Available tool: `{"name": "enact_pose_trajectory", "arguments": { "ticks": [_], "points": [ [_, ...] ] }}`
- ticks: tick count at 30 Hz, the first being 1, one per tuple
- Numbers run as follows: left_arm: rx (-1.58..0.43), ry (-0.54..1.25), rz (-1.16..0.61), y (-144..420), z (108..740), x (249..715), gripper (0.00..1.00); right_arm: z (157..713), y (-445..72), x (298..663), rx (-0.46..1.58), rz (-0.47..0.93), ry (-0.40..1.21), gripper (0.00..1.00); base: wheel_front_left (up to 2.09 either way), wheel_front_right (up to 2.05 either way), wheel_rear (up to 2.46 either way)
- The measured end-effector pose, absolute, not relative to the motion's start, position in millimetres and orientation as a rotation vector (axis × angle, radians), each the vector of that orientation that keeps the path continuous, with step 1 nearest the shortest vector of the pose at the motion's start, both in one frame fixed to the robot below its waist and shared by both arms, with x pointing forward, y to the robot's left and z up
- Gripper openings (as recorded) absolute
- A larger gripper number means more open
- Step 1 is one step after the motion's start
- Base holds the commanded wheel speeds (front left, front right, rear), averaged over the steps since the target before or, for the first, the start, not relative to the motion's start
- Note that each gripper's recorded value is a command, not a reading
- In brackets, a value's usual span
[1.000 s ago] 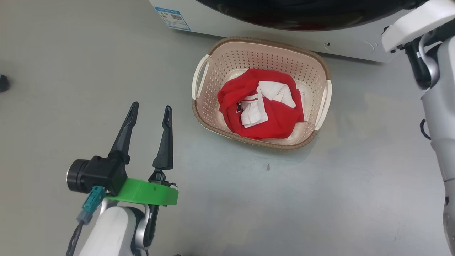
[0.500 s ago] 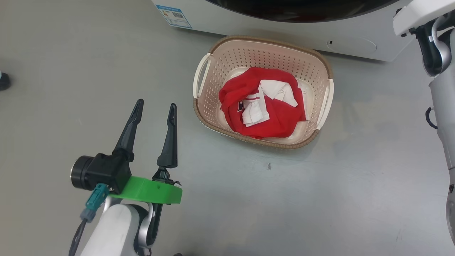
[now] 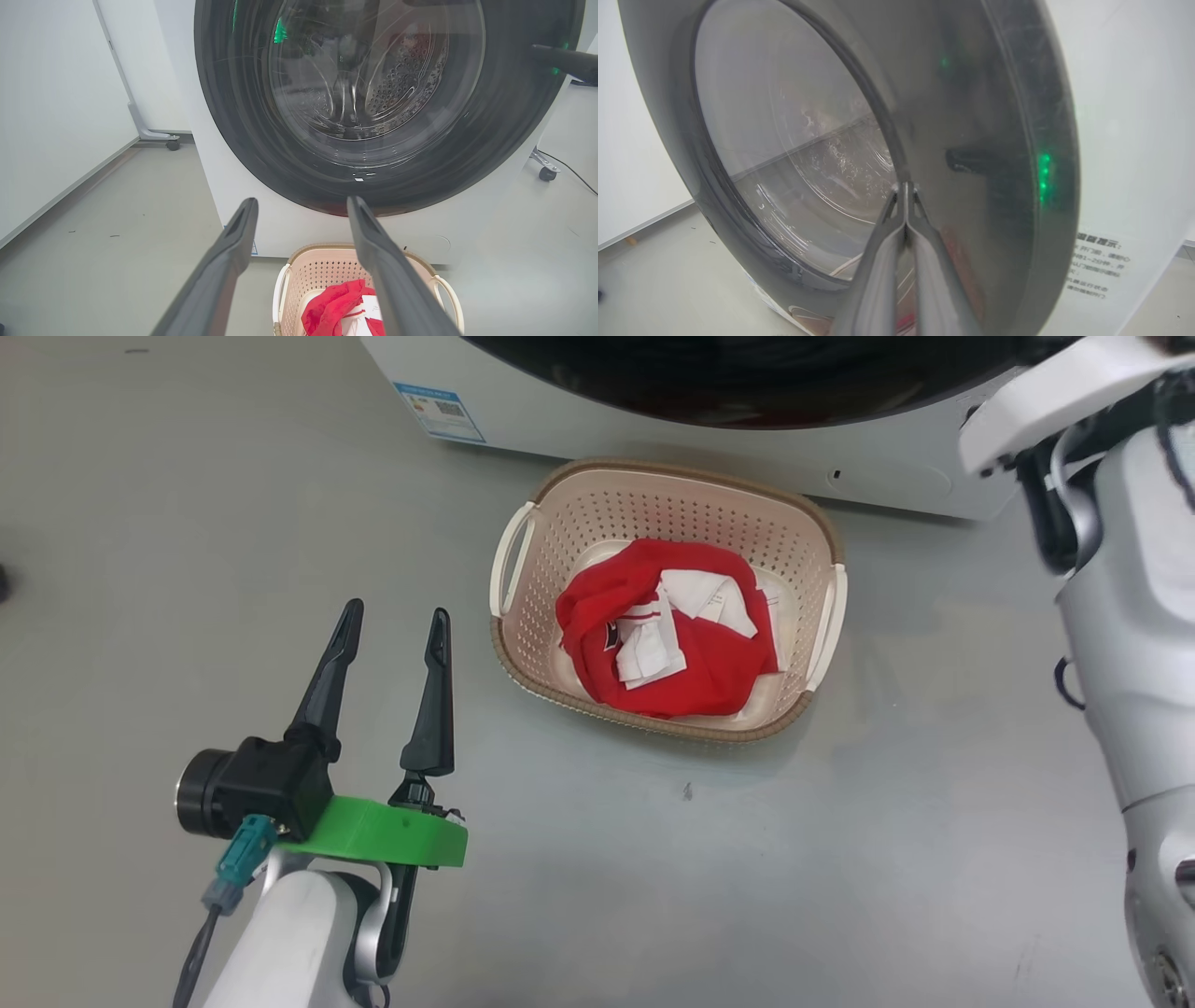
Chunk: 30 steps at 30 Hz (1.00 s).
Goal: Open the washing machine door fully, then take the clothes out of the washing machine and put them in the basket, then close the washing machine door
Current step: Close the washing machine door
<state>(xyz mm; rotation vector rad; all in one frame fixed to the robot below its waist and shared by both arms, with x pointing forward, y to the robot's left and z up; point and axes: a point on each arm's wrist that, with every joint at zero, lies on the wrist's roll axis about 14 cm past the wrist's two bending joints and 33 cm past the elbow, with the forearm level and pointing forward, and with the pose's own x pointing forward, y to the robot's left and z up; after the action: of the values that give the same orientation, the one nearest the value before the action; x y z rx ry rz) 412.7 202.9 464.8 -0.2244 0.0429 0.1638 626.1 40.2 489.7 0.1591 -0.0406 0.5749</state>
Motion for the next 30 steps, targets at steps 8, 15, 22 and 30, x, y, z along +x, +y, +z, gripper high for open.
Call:
{"name": "enact_pose_trajectory", "arguments": {
  "ticks": [8, 15, 22, 30],
  "points": [
    [-0.231, 0.023, 0.141, 196.3, 471.9, 414.1, 1.00, 482.2, 39.8, 597.8, 0.138, 0.603, -0.005, 0.00, 0.00, 0.00, 0.00],
    [-0.223, 0.004, 0.121, 190.4, 479.1, 413.8, 1.00, 480.6, 30.2, 572.1, 0.146, 0.595, 0.012, 0.70, 0.00, 0.00, 0.00],
    [-0.238, -0.003, 0.098, 181.4, 482.0, 412.7, 1.00, 483.8, 15.3, 547.9, 0.162, 0.574, 0.005, 1.00, 0.00, 0.00, 0.00],
    [-0.249, 0.025, 0.069, 169.0, 474.9, 402.4, 1.00, 469.0, -14.8, 514.1, 0.187, 0.504, 0.054, 1.00, 0.00, 0.00, 0.00]
  ]
}}
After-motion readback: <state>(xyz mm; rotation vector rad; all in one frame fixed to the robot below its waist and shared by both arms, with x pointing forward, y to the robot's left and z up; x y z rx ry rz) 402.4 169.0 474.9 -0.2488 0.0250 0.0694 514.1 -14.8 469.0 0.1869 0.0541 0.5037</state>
